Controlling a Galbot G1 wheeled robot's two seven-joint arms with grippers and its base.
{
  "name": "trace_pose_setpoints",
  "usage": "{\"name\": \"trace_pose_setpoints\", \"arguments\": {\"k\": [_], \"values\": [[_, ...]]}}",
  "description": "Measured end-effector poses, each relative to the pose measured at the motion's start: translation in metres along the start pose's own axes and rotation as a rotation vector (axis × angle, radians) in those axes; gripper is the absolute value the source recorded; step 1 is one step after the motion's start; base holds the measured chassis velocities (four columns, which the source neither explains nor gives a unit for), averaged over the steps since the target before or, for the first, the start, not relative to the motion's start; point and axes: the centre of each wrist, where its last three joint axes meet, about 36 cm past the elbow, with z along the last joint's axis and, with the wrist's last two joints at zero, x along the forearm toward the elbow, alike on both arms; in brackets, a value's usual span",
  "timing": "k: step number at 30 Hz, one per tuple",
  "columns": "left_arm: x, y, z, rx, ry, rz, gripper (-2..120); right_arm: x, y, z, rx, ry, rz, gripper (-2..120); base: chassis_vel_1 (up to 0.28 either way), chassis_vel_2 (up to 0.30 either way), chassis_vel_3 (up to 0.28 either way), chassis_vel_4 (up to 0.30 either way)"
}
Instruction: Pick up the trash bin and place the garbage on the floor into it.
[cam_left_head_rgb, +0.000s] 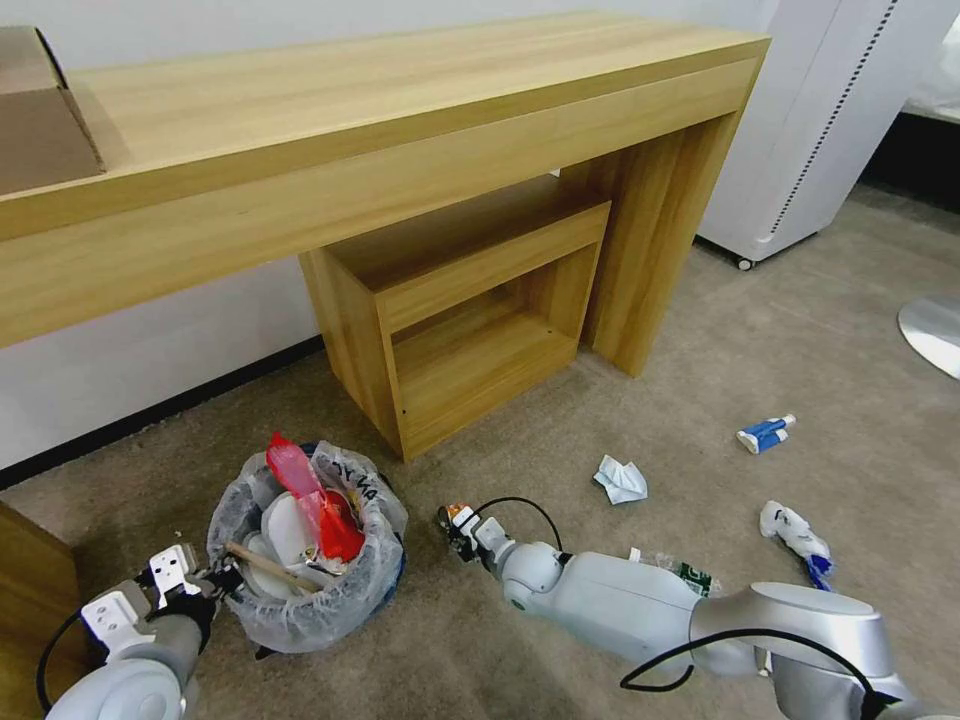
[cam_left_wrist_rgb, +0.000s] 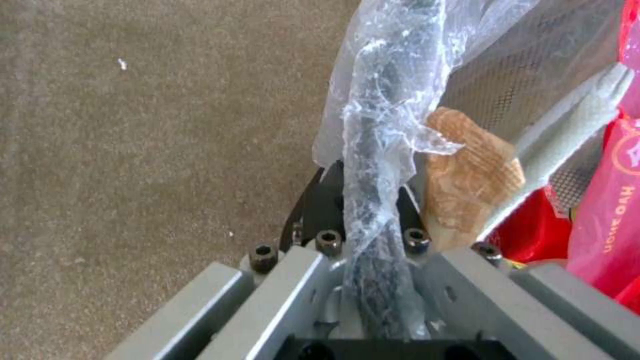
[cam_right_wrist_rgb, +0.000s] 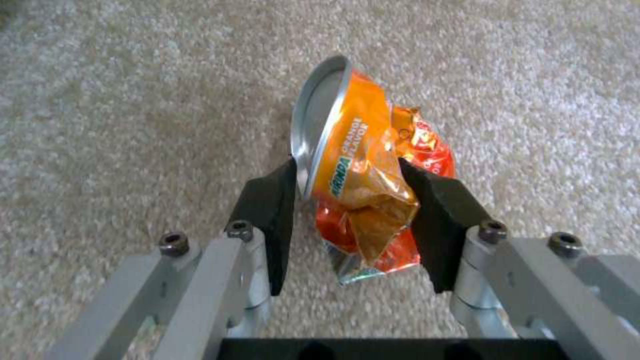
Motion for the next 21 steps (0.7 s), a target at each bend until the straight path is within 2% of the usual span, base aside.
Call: {"name": "trace_pose_setpoints", "arguments": {"k": [8,10,21], "values": [[0.000,0.000,-0.001,0.000,-0.006,0.001,1,-0.006,0.008,-0.001,-0.005,-0.007,-0.004,36,0.000,0.000,0.000,0.000],[0.000,-0.001,-0.001,0.000,-0.008,0.004,1,-0.005,0.011,0.001,-0.004,-0.009,-0.006,28,0.000,0.000,0.000,0.000],[0.001,-0.001,-0.001,0.004,-0.020,0.006,1,-0.005,0.013,0.006,0.005,-0.022,-0.005,26,0.000,0.000,0.000,0.000]]}}
